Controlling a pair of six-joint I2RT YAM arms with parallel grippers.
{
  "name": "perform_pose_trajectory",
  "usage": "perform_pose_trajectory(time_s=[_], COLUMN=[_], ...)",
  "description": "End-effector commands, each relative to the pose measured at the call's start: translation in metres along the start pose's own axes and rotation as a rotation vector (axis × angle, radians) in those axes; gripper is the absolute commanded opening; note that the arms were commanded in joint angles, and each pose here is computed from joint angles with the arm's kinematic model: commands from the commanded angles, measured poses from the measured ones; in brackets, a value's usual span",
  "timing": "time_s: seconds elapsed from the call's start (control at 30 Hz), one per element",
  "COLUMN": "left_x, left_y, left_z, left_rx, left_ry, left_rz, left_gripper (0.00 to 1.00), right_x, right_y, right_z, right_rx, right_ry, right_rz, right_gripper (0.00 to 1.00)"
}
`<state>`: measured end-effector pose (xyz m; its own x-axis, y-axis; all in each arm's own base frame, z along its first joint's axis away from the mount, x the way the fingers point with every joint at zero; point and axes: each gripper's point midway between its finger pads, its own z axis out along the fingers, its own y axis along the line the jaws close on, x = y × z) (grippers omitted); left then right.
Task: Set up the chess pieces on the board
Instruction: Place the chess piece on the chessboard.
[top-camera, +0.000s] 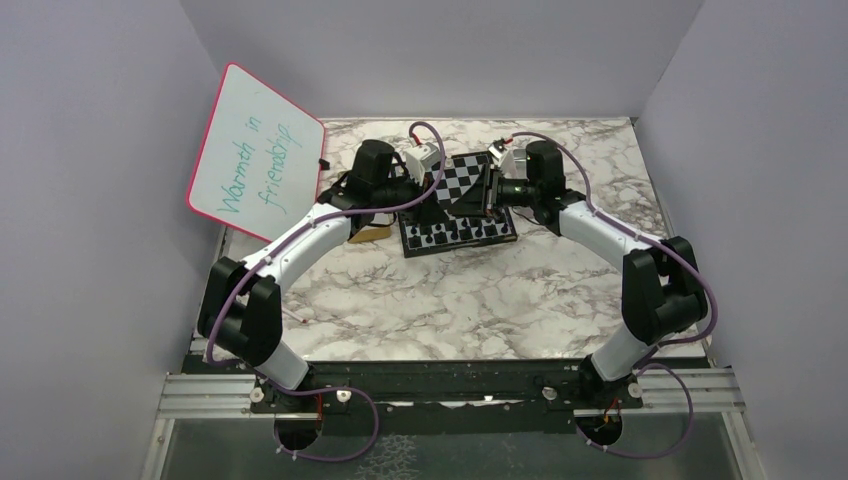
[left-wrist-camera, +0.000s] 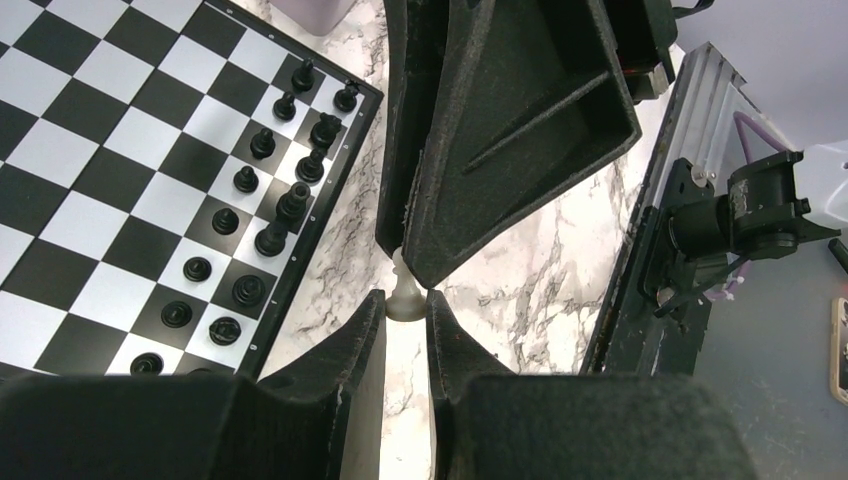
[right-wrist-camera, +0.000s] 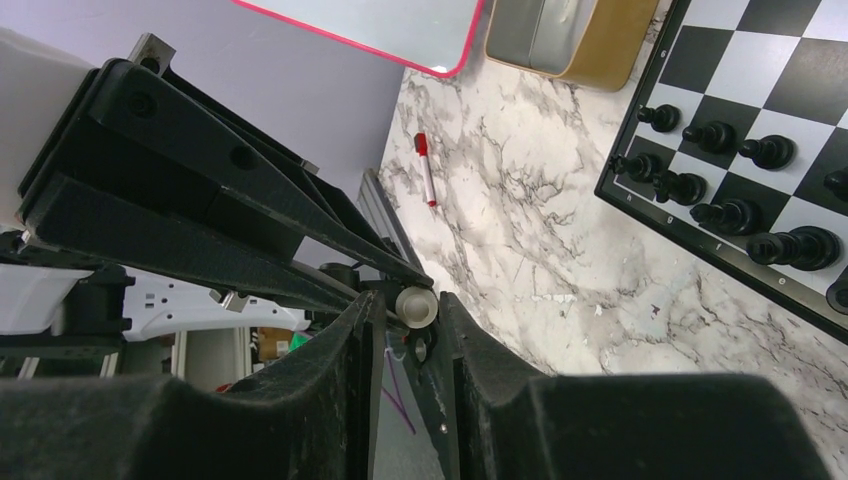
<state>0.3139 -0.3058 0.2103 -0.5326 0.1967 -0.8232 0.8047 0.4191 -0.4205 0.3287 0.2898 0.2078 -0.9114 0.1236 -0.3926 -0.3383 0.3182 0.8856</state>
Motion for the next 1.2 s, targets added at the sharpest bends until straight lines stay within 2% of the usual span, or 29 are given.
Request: perform_pose_trajectory(time_s=[0.0, 0.13, 0.23, 0.33, 0.63, 0.93, 1.07, 1.17], left_x=[-0.009, -0.011, -0.01, -0.009, -0.01, -0.01, -0.006, -0.005], left_y=[-0.014, -0.014, -0.013, -0.012, -0.011, -0.006, 0.004, 0.01], left_z=[-0.006, -0.005, -0.005, -0.004, -0.004, -0.004, -0.003, -0.003], left_rx=[0.045, 0.045, 0.041, 0.041, 0.036, 0.008, -0.042, -0.074], left_ry=[-0.034, -0.038, -0.037, -0.034, -0.036, -0.036, -0.027, -0.013], left_rz=[0.06, 0.069, 0.07, 0.07, 0.073, 0.075, 0.076, 0.065], left_gripper=[0.14, 0.13, 0.13, 0.13, 0.13, 0.14, 0.24, 0.42], right_x=[0.001, 0.001, 0.002, 0.003, 0.006, 0.006, 0.003, -0.005], right_y=[0.002, 0.005, 0.005, 0.001, -0.003, 0.008, 0.009, 0.009], right_z=[0.003, 0.002, 0.002, 0.003, 0.004, 0.002, 0.002, 0.002], right_rx=[-0.017, -0.028, -0.03, -0.013, -0.009, -0.06, -0.061, -0.047], right_ry=[0.014, 0.017, 0.022, 0.026, 0.038, 0.031, 0.013, -0.022], right_rz=[0.0, -0.003, -0.003, 0.008, 0.026, 0.014, 0.011, 0.005], right_gripper=[0.3, 0.24, 0.25, 0.3, 0.28, 0.11, 0.07, 0.06])
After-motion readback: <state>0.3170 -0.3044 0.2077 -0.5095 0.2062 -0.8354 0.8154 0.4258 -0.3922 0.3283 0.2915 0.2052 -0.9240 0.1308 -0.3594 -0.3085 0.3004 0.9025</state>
